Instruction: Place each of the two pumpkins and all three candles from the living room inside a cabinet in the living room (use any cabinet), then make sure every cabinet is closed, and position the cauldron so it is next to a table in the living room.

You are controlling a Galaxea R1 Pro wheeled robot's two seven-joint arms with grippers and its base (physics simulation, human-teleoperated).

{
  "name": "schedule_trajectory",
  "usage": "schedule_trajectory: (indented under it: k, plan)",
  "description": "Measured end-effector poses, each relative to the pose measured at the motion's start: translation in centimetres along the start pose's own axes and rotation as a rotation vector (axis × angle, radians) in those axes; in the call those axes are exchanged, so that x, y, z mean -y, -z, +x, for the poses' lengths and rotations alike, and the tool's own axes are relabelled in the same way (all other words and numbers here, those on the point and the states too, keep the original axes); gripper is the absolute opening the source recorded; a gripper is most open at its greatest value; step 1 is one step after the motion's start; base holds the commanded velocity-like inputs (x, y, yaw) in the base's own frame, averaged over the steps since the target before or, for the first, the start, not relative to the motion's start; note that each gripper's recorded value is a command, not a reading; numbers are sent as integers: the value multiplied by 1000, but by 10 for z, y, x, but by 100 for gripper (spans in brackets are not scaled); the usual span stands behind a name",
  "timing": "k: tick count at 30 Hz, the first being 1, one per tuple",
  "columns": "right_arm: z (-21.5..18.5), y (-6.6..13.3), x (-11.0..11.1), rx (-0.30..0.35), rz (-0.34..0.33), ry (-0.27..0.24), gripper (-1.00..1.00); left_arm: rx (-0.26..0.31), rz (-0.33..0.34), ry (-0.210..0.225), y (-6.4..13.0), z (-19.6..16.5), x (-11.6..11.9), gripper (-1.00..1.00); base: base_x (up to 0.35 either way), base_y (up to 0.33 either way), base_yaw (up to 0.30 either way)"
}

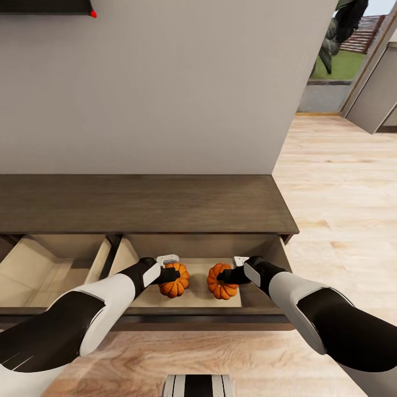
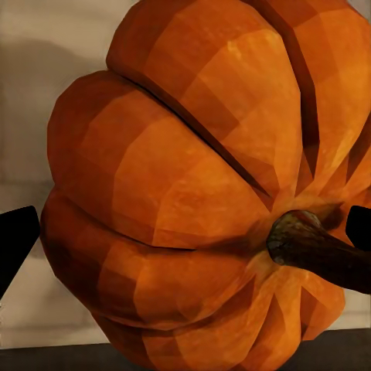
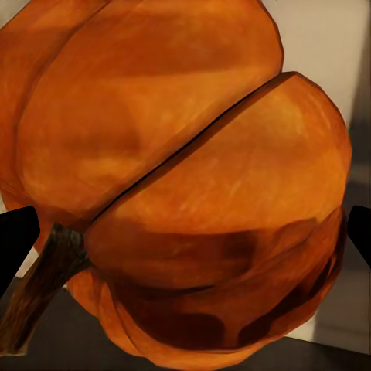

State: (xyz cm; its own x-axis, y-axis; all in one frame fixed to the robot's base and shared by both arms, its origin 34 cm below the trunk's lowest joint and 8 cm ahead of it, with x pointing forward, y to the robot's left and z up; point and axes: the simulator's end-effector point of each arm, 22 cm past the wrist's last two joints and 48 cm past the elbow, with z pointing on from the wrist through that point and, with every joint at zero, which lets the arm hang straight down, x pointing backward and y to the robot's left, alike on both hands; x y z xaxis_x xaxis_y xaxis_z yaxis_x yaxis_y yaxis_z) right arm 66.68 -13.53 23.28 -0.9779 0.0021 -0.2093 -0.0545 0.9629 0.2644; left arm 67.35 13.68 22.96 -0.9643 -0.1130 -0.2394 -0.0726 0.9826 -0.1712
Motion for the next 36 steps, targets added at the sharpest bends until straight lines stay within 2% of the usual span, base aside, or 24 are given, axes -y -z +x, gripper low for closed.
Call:
schedule_trajectory:
  k: [32, 36]
  plan:
    - [1, 0, 1, -2, 2, 0, -100, 0, 1, -1, 0, 0, 1, -100, 14, 0, 0]
    - [9, -9, 3, -19, 2, -4, -100, -18, -1, 2, -9, 7, -1, -100, 0, 0, 0]
